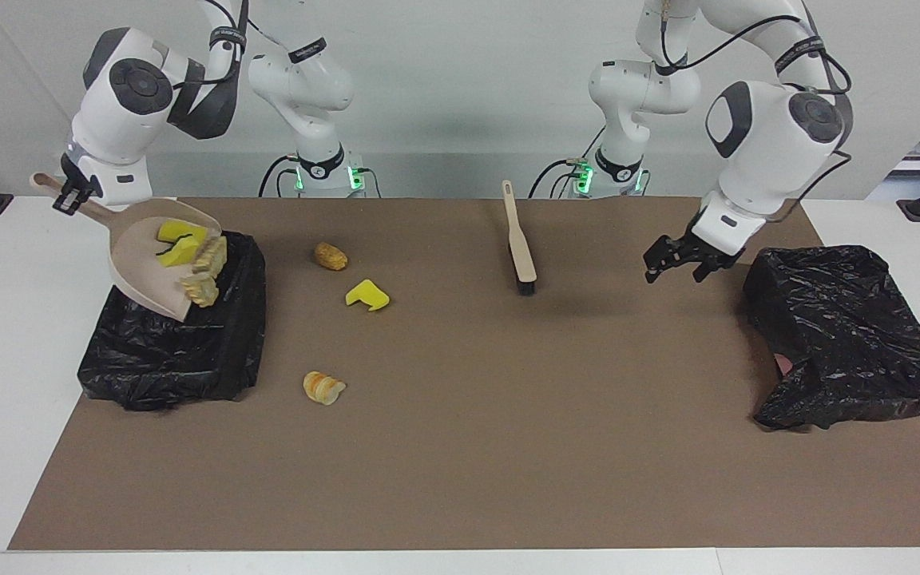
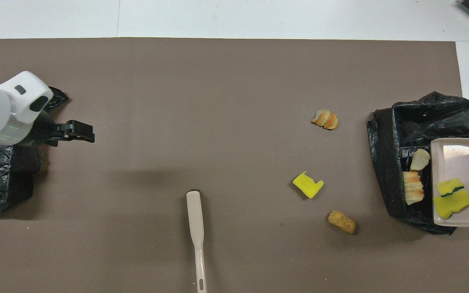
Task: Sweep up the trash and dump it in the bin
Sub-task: 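Tip the dustpan into the bag with the right gripper while the left gripper withdraws, then bring the empty dustpan back to the table center with the right gripper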
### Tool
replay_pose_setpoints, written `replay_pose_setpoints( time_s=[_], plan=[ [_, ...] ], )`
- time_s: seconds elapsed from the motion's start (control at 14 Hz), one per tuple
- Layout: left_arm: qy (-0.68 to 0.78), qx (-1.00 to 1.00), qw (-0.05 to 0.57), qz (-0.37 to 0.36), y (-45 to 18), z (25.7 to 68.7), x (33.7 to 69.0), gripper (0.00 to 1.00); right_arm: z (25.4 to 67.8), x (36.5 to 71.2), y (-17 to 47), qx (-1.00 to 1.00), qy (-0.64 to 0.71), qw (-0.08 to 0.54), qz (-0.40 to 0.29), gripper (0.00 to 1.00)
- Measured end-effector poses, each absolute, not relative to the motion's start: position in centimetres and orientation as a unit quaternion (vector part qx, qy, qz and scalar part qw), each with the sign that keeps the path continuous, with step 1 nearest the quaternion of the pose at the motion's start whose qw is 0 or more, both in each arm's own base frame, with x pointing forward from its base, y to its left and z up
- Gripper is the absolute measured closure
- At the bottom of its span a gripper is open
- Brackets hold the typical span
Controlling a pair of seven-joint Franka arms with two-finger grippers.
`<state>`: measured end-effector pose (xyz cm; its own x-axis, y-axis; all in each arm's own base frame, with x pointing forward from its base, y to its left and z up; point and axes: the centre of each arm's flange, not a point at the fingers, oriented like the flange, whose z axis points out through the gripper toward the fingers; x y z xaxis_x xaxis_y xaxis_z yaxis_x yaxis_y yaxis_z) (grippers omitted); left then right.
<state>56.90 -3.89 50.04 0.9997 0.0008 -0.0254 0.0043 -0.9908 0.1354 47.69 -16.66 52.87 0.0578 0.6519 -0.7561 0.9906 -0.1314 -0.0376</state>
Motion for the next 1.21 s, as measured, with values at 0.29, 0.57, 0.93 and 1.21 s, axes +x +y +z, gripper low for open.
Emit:
replay_pose_setpoints(
  time_s=[0.29,0.57,0.93,1.21],
  plan=[
    [-0.005,0.997,0.071,-0.019,2.7,52.3,56.9,0.00,54.9,46.7,-17.0,0.676,0.589,0.280,-0.344,0.68],
    [-0.005,0.997,0.072,-0.016,3.2,56.6,57.0,0.00,58.3,46.5,-15.8,0.678,0.577,0.300,-0.344,0.68],
    [-0.035,0.999,0.037,-0.008,1.0,60.3,56.8,0.00,59.8,48.2,-10.3,0.699,0.568,0.303,-0.311,0.68],
    [-0.047,0.998,0.032,0.002,0.0,62.6,55.6,0.00,59.5,49.9,-4.1,0.791,0.499,0.266,-0.234,0.68]
  ],
)
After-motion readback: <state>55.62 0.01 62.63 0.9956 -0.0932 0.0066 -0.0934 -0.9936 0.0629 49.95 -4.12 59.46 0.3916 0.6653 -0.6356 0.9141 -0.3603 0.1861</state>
